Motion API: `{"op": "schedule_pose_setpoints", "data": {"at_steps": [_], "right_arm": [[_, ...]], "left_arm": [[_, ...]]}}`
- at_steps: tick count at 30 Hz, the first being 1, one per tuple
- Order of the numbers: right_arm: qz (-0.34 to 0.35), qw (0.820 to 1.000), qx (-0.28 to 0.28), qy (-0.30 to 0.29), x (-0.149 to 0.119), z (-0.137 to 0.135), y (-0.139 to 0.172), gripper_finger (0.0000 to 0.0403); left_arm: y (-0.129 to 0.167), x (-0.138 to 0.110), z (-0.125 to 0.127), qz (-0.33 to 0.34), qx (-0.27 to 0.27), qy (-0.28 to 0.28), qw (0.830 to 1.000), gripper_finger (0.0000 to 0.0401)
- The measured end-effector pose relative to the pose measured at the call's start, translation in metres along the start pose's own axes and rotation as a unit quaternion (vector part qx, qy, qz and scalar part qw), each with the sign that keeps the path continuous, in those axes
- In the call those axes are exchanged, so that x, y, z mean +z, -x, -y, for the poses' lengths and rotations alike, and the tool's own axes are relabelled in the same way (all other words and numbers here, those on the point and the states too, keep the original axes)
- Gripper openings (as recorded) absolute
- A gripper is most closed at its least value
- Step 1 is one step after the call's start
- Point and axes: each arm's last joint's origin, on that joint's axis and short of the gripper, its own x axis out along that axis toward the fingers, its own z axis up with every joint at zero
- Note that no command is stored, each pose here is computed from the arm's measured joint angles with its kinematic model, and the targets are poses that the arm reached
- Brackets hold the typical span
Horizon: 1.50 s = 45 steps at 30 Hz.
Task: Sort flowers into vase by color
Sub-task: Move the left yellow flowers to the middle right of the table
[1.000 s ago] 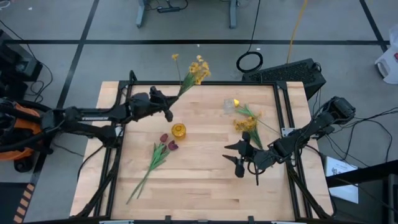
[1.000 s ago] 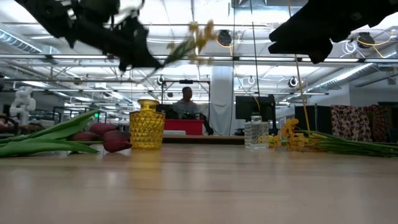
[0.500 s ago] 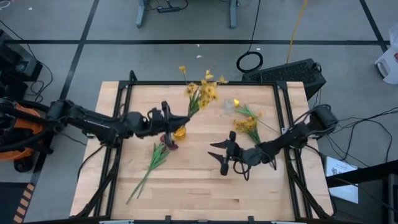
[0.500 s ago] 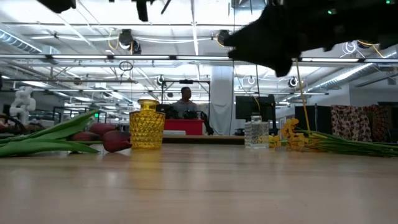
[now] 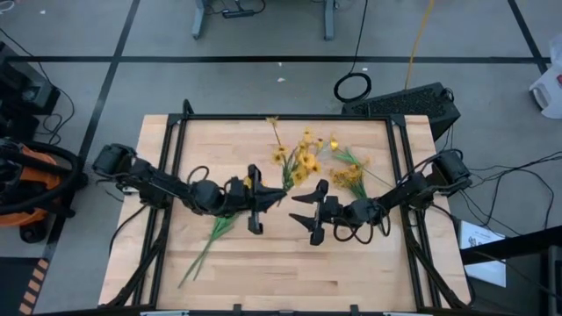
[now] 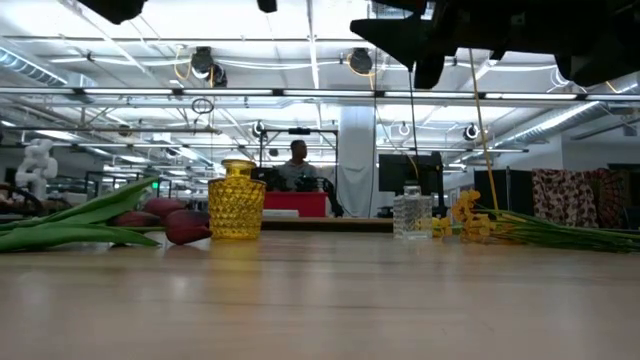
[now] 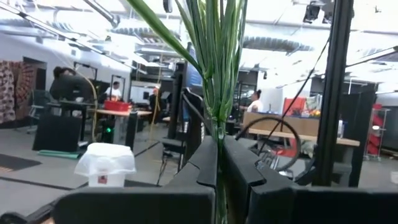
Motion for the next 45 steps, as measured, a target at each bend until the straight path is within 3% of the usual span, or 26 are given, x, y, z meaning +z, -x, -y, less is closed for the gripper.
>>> {"op": "schedule_pose_setpoints", "data": {"at_steps": [7,12,15,21,29,39,45], "right_arm": [[0.03,0.999,0.008,-0.006,0.006,0.004,-0.002,0.026],[0.032,0.997,0.067,-0.015,0.007,0.004,-0.004,0.0248],[0.035,0.997,0.071,-0.019,0.008,0.004,-0.004,0.0234],[0.04,0.996,0.071,-0.021,0.009,0.004,-0.005,0.018],[0.036,0.996,0.073,-0.031,0.009,0.003,-0.004,0.0016],[0.029,0.995,0.074,-0.061,0.008,-0.008,0.002,0.0003],[0.024,0.995,0.067,-0.066,0.007,-0.017,0.007,0.0001]], "left_arm": [[-0.015,-0.018,0.008,0.002,-0.009,-0.001,1.0,0.0008],[-0.02,-0.027,0.009,-0.002,-0.011,-0.003,1.0,0.0008],[-0.02,-0.033,0.008,-0.007,-0.01,-0.003,1.0,0.0008],[-0.021,-0.041,0.009,-0.019,-0.014,-0.007,1.0,0.0008],[-0.021,-0.042,0.009,-0.02,-0.019,-0.007,1.0,0.0039],[-0.019,-0.043,0.013,-0.027,-0.025,0.006,0.999,0.0054],[-0.015,-0.044,0.023,-0.04,-0.02,0.007,0.999,0.0131]]}}
